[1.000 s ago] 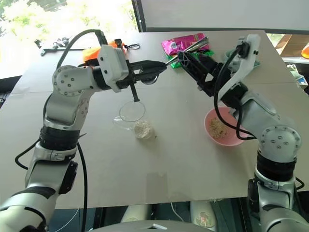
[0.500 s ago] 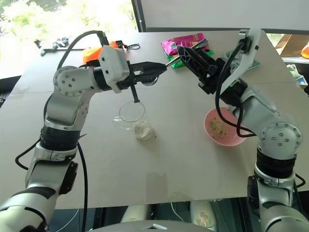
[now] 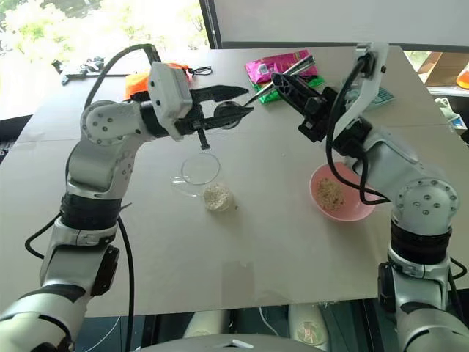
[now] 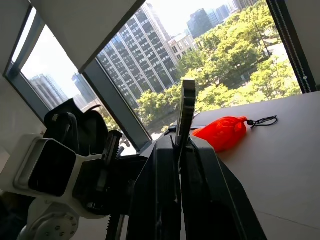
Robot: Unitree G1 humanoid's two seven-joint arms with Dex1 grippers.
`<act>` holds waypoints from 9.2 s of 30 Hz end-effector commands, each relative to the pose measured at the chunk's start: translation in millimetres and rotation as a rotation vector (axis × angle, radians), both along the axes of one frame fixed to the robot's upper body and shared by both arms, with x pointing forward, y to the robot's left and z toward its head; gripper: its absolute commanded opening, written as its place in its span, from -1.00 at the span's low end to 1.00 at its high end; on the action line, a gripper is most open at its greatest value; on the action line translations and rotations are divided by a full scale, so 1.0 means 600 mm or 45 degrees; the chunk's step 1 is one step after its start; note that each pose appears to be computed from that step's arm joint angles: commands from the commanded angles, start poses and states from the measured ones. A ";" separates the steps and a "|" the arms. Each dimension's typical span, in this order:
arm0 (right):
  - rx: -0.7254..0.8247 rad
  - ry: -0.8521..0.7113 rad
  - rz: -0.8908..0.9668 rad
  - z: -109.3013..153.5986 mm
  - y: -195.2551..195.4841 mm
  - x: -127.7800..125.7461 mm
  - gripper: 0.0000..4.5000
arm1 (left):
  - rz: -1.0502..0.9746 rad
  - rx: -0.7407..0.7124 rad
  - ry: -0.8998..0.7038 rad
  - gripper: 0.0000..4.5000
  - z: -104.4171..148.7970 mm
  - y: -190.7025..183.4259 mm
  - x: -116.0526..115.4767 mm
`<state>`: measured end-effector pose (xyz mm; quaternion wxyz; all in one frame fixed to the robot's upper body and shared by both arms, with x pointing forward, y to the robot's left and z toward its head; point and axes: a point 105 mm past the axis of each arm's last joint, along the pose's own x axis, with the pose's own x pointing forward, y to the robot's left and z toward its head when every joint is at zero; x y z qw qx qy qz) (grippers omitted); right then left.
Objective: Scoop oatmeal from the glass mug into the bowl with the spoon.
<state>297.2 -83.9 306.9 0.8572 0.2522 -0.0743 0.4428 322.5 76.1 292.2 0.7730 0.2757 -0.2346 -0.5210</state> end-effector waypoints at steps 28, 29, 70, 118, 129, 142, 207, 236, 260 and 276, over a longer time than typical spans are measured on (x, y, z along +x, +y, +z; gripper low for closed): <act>0.009 0.026 -0.347 0.017 -0.169 0.014 -1.00 | 0.851 -0.557 0.881 0.01 -0.196 0.217 -0.176; 0.009 0.023 -0.348 0.017 -0.168 0.014 -1.00 | 0.856 -0.541 0.873 0.01 -0.202 0.213 -0.173; -0.084 -0.069 -0.189 0.025 -0.111 -0.022 -1.00 | 0.962 -0.674 0.694 -0.99 -0.216 0.143 -0.045; -0.093 -0.093 -0.089 0.013 -0.068 -0.037 -1.00 | 1.097 -0.642 0.592 -0.99 -0.218 0.128 0.017; -0.113 -0.167 0.022 0.036 -0.026 -0.054 -1.00 | 1.050 -0.704 0.605 -0.99 -0.178 0.102 0.038; -0.458 -0.358 -0.096 0.029 0.001 -0.020 -1.00 | 0.813 -0.692 0.396 -0.99 -0.115 0.032 0.068; -0.764 -0.203 -0.216 -0.057 0.014 0.062 -1.00 | 0.734 -0.602 0.194 -0.99 -0.120 -0.040 0.104; -0.298 0.401 -0.379 -0.017 -0.122 0.091 -1.00 | 0.538 -0.462 0.317 -0.99 -0.127 -0.153 0.115; -0.152 0.452 -0.430 -0.030 -0.145 0.092 -1.00 | 0.496 -0.480 0.403 -0.99 -0.130 -0.171 0.112; -0.040 0.529 -0.481 -0.038 -0.171 0.102 -1.00 | 0.537 -0.471 0.410 -0.99 -0.142 -0.150 0.112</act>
